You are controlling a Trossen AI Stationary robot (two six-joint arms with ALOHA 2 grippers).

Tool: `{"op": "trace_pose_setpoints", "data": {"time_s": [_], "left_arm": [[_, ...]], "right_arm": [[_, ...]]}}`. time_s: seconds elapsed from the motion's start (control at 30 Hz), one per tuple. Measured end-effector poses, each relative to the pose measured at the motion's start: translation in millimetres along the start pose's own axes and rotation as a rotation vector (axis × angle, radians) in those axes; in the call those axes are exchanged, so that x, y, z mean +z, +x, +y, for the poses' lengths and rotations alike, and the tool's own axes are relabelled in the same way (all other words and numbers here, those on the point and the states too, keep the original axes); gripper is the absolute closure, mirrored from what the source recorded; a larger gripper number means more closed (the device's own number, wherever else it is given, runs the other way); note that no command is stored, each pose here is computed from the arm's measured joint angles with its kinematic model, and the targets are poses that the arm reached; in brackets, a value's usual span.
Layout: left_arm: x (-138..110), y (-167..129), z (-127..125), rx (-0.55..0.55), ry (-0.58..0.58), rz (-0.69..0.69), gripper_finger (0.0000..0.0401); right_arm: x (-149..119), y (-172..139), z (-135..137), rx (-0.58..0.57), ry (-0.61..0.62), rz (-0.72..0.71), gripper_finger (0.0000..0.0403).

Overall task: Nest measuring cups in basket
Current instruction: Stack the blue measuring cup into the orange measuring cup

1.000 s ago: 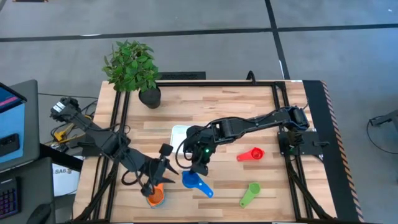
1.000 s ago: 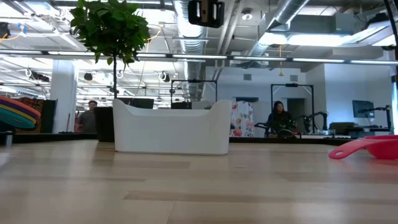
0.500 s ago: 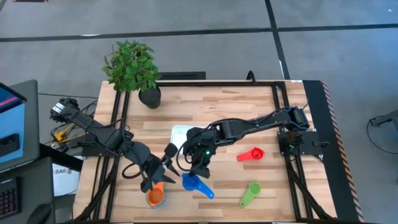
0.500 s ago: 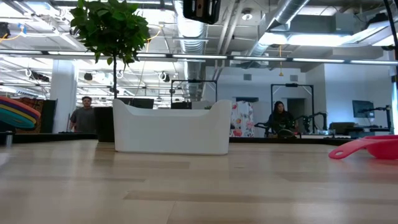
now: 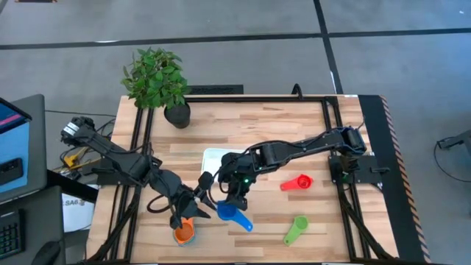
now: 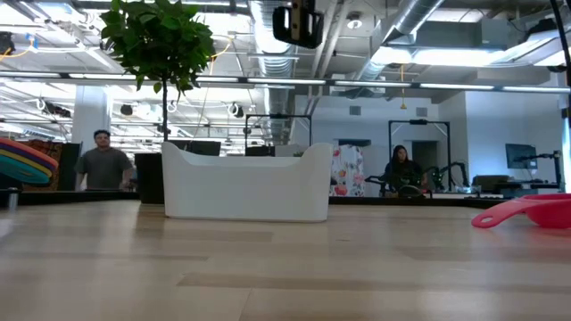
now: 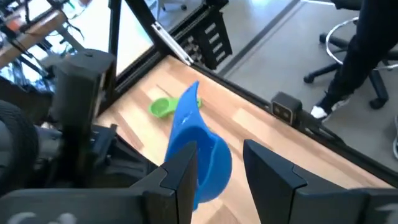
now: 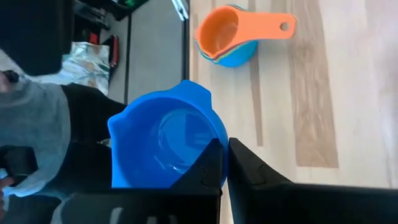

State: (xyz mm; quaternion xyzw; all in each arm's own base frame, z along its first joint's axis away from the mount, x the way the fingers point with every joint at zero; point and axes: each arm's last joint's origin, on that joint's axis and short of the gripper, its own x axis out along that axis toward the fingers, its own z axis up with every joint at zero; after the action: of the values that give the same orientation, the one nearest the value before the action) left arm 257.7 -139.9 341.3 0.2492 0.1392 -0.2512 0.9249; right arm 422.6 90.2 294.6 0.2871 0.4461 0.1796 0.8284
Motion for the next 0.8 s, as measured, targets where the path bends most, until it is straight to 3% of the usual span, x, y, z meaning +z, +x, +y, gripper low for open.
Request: {"op": "trace_pose_setpoints", "data": {"time_s": [0.3, 0.5, 0.6, 0.8], "left_arm": [[-7.0, 2.9, -2.0, 0.037, 0.031, 0.034, 0.0281], [-6.0, -4.2, 0.2, 0.127, -0.03, 0.085, 0.0284], [2.7, -18.8, 6.7, 0.239, -0.188, 0.113, 0.0292], [7.1, -43.7, 15.9, 0.427, -0.697, 0.107, 0.0311]], "right_arm": [[0.9, -1.3, -2.3, 0.002, -0.016, 0.004, 0.0383], [7.2, -2.7, -4.1, -0.044, -0.031, -0.075, 0.0392], [6.6, -7.7, -4.2, -0.115, -0.023, -0.102, 0.0394], [11.0, -19.7, -2.2, -0.216, -0.042, -0.205, 0.0389]]}}
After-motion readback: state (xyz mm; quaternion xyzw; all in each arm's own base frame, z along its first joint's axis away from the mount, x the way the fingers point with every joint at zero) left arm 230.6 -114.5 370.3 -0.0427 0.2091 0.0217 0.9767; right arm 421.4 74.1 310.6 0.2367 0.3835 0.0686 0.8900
